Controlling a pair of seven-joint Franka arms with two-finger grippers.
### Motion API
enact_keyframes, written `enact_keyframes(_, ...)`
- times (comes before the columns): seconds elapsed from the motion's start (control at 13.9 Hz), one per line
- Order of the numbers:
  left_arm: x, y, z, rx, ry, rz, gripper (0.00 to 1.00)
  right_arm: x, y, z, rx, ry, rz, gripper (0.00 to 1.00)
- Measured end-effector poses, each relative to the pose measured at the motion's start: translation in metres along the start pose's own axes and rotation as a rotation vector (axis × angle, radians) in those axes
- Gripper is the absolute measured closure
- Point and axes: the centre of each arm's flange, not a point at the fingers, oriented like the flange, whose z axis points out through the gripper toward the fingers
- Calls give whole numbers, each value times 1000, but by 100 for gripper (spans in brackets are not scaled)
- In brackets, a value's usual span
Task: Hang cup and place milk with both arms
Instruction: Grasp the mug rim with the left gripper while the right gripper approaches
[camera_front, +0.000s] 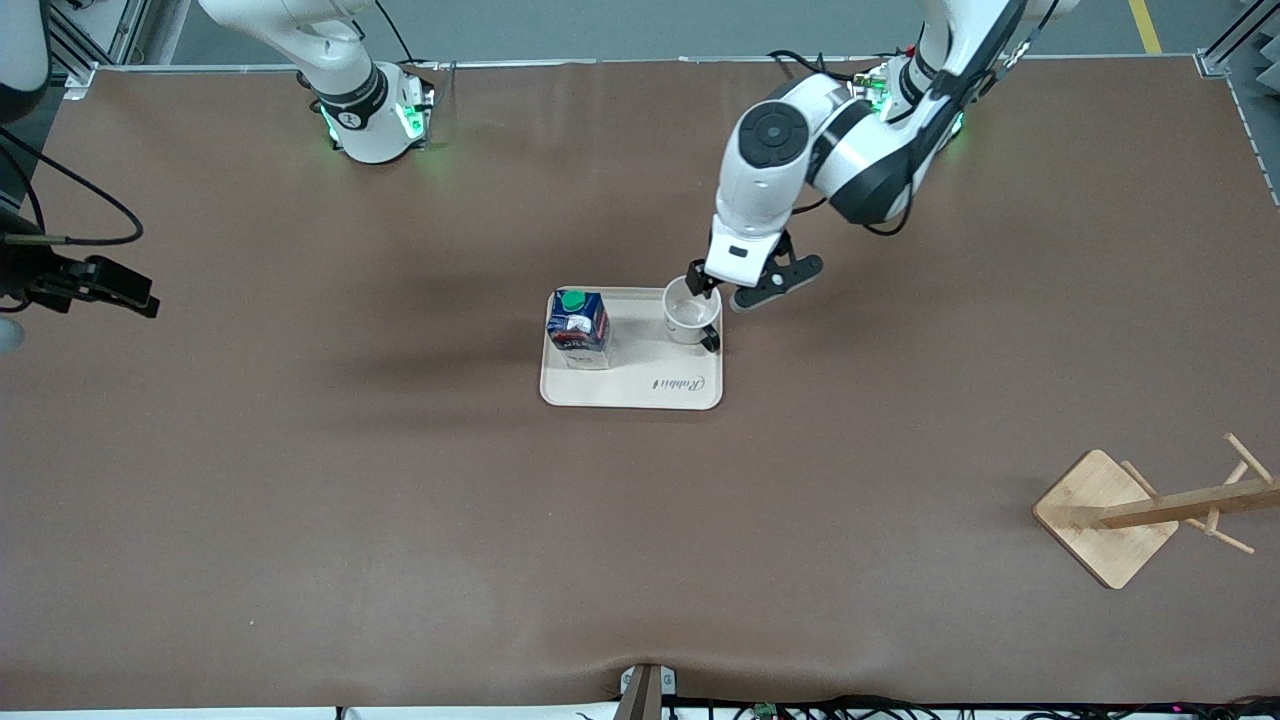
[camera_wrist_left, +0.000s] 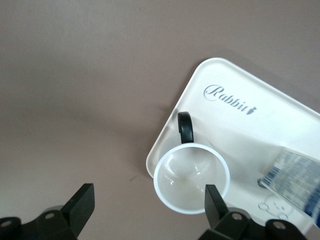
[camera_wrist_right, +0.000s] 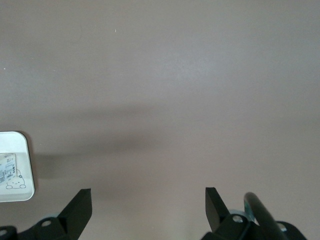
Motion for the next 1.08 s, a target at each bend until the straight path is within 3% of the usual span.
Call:
enact_keyframes(0.36, -17, 11, 73, 41, 22, -100, 15, 4, -11, 12, -4, -28, -16, 0)
enact_keyframes(0.57, -23, 12, 102, 60, 13, -153, 45, 21, -33, 59, -26, -124, -44, 0)
enact_keyframes(0.86, -24, 18, 100, 47, 24, -151, 88, 19, -72, 71, -42, -169, -99, 0)
enact_keyframes(0.93, -22, 21, 96, 38, 34, -148, 95, 16, -82, 69, -43, -173, -113, 0)
enact_keyframes(1.08, -17, 23, 83, 25, 55, -150, 95, 11, -106, 70, -36, -183, -150, 0)
